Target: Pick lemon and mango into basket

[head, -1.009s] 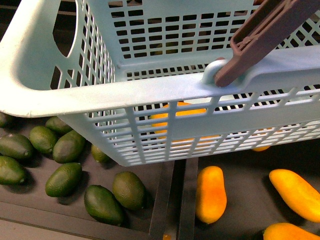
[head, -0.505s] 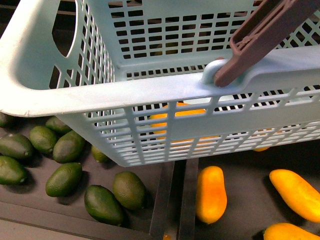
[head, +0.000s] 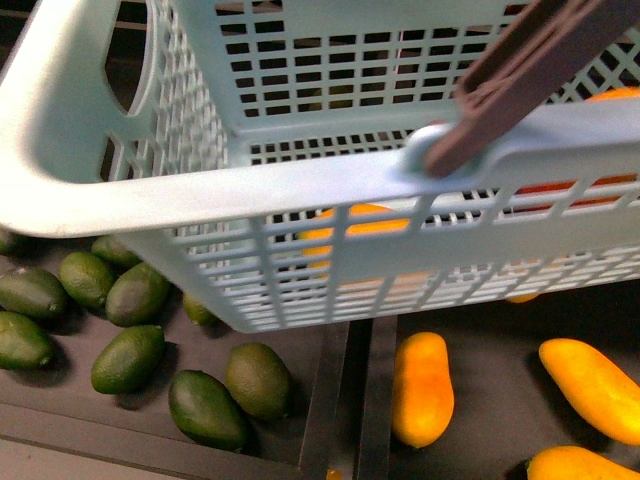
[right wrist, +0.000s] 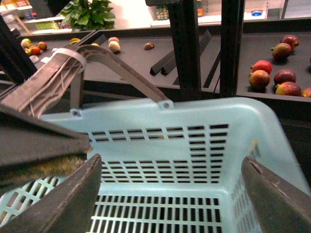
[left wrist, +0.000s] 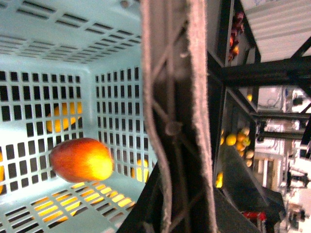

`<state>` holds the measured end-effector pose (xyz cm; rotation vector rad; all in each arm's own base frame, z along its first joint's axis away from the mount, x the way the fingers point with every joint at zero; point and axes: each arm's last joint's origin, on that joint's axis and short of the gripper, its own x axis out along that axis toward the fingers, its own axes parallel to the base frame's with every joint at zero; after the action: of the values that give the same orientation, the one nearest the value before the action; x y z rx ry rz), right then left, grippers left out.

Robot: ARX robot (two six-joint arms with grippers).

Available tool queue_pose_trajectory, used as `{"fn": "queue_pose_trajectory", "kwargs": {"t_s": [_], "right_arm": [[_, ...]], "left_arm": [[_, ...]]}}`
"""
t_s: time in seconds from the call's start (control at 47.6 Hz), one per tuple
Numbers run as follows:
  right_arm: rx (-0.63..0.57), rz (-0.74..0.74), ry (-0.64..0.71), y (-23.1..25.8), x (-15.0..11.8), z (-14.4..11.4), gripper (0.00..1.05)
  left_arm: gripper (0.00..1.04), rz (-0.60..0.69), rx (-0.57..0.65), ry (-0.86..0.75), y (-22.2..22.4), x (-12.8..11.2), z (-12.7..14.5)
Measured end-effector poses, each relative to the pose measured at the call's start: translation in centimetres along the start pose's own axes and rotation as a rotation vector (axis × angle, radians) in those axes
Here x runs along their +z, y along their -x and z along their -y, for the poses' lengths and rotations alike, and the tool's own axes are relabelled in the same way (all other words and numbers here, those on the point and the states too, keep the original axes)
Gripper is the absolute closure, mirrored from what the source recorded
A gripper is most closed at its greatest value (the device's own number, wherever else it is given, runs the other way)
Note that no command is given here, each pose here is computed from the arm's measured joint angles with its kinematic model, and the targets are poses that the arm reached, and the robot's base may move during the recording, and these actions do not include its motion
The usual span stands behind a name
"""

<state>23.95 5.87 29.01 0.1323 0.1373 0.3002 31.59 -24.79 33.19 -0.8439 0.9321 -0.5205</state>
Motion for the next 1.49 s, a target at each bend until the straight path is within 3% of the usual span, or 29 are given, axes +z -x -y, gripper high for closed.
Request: {"fn": "queue_pose_trajectory", "kwargs": {"t_s": [0.063,0.357,0.505,0.652,0.904,1.493], "right_arm": [[-0.021,0.008,-0.003,0.8,0.4,0.2,0.07],[-0.292,-0.045,-0.059,6.4,-0.1,1.1,0.09],[-0.284,0.157,0.072,8.1,-2.0,1.5,0.35],[-0.294,0.127,0.110,9.0,-5.7,2.4,0.64],[-0.297,0.130,0.123,10.3,-8.2,3.7,1.03],[-0.299,0.134,0.127,12.0,-11.8,3.7,1.03]], "left_arm": [[0.99,-0.001,0.008,-0.002,-0.2,0.0,-0.2],[0.99,-0.002,0.007,-0.002,-0.2,0.0,-0.2],[0.99,-0.002,0.007,0.001,-0.2,0.0,-0.2],[0.99,-0.002,0.007,0.001,-0.2,0.0,-0.2],[0.99,-0.001,0.008,-0.001,-0.2,0.0,-0.2],[0.99,-0.002,0.007,0.001,-0.2,0.0,-0.2]]}}
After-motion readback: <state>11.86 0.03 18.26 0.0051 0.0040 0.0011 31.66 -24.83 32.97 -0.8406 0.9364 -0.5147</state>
